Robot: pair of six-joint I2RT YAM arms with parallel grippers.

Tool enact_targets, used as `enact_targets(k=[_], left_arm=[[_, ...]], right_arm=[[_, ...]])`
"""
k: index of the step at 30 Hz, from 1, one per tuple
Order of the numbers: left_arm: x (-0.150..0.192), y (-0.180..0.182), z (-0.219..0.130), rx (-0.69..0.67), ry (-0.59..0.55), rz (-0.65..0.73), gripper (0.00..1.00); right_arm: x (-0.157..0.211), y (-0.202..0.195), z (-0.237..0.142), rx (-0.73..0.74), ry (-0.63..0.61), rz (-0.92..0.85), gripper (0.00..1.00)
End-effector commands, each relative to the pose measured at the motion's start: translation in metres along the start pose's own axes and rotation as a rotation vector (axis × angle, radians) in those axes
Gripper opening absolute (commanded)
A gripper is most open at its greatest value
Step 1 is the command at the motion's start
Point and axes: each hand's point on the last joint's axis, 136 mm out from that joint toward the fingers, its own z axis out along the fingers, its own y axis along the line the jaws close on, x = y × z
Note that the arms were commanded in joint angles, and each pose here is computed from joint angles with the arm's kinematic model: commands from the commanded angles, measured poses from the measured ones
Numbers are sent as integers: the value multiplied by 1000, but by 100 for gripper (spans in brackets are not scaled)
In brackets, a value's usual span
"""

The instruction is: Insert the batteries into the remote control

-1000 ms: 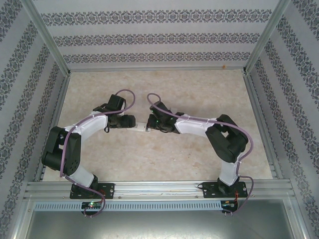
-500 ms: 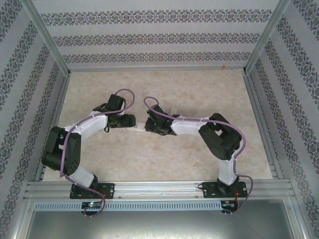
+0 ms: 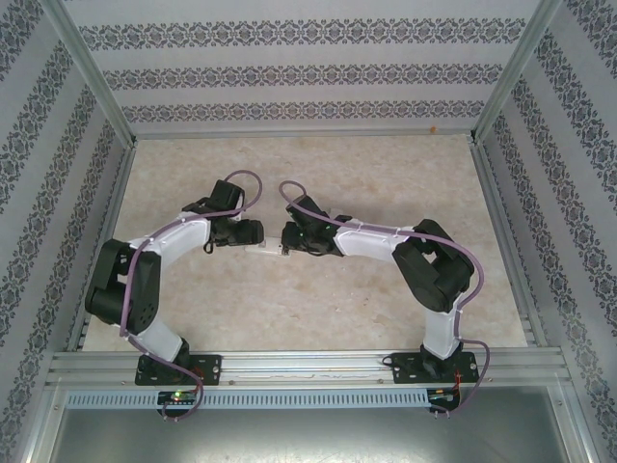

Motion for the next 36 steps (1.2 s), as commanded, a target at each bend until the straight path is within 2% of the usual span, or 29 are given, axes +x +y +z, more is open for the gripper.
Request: enact_targets(k=[1,9,15,27,32,36], left_arm=[[-2,5,4,-6,39,-12,72],[4,3,14,16,77,-27,71],[14,4,22,30,109,-42,70],[23,9,33,13,142,-47,69],[25,9,35,17,147,-50,69],[23,7,34,23,140,-52,68]], right_arm=[[7,5,-1,-21,54,-17,22],[21,-6,15,18,109,-26,24],[27,-12,22,59,122,-55,17],[29,-41,38,252,93,-250,14],[37,-30,36,195,149,-220,24],[42,-38,36,244,180,-202,24]])
